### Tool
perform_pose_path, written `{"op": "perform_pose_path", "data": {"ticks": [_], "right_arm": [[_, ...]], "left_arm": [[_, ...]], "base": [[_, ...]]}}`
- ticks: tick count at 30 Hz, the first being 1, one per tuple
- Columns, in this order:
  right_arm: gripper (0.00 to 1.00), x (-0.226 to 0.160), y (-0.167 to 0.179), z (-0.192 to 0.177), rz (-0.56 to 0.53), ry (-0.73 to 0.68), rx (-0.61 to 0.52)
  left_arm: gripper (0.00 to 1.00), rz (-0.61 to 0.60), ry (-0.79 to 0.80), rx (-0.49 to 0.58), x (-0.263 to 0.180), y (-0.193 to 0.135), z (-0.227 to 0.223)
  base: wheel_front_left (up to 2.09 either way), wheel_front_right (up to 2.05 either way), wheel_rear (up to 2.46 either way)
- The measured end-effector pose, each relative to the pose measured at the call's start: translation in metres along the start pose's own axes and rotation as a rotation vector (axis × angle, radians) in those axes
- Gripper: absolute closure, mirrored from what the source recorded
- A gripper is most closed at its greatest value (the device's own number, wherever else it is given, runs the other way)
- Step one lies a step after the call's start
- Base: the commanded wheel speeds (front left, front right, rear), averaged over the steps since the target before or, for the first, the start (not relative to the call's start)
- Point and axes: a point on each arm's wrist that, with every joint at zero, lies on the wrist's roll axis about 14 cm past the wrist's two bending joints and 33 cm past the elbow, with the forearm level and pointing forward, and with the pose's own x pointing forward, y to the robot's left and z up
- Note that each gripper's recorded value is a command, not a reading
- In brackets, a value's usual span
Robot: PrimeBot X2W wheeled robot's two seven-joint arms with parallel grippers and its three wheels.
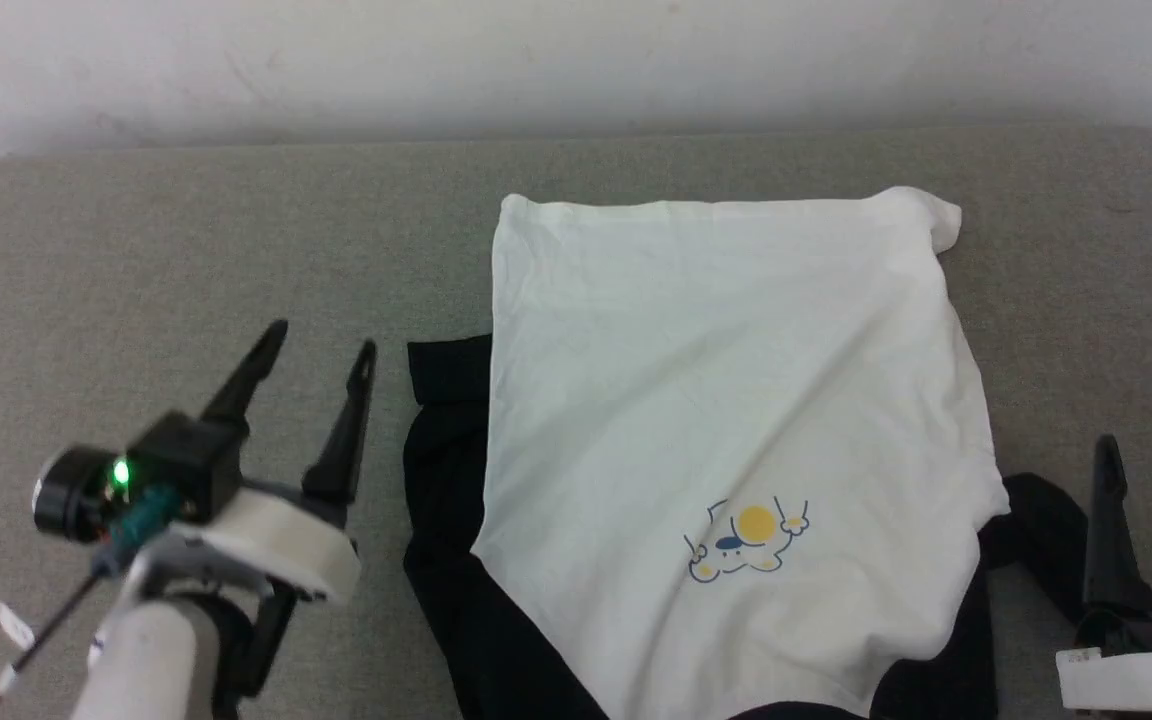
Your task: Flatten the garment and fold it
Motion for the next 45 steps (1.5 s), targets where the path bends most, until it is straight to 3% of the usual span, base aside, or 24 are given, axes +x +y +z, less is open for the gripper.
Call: {"op": "perform_pose_path", "data": {"ticks": [6,10,19,35,36,37,38,45], "right_arm": [[0.0,0.014,0.001,-0.017,-0.001,0.033,0.009],[0.0,0.022,-0.001,-0.029,-0.01,0.06,0.008],[0.0,0.027,-0.01,-0.049,-0.04,0.111,0.002],[0.0,0.024,-0.021,-0.061,-0.074,0.149,-0.003],[0.0,0.025,-0.021,-0.061,-0.074,0.148,-0.004],[0.0,0.025,-0.021,-0.061,-0.074,0.148,-0.005],[0.0,0.024,-0.021,-0.061,-0.074,0.148,-0.006],[0.0,0.022,-0.021,-0.055,-0.073,0.134,-0.008]], "left_arm": [[0.0,-0.039,0.19,-0.011,0.056,0.025,-0.017],[0.0,-0.086,0.352,-0.073,0.08,0.024,-0.045],[0.0,-0.198,0.747,-0.147,0.076,0.007,-0.127],[0.0,-0.25,0.935,-0.301,0.067,-0.017,-0.158],[0.24,-0.253,0.937,-0.31,0.067,-0.018,-0.158],[0.83,-0.254,0.938,-0.325,0.067,-0.02,-0.157],[1.0,-0.258,0.939,-0.335,0.066,-0.021,-0.157],[1.0,-0.22,0.785,-0.373,0.076,-0.018,-0.138]], "base": [[0.0,0.0,0.0],[0.0,0.0,0.0],[0.0,0.0,0.0],[0.0,0.0,0.0],[0.0,0.0,0.0],[0.0,0.0,0.0],[0.0,0.0,0.0],[0.0,0.0,0.0]]}}
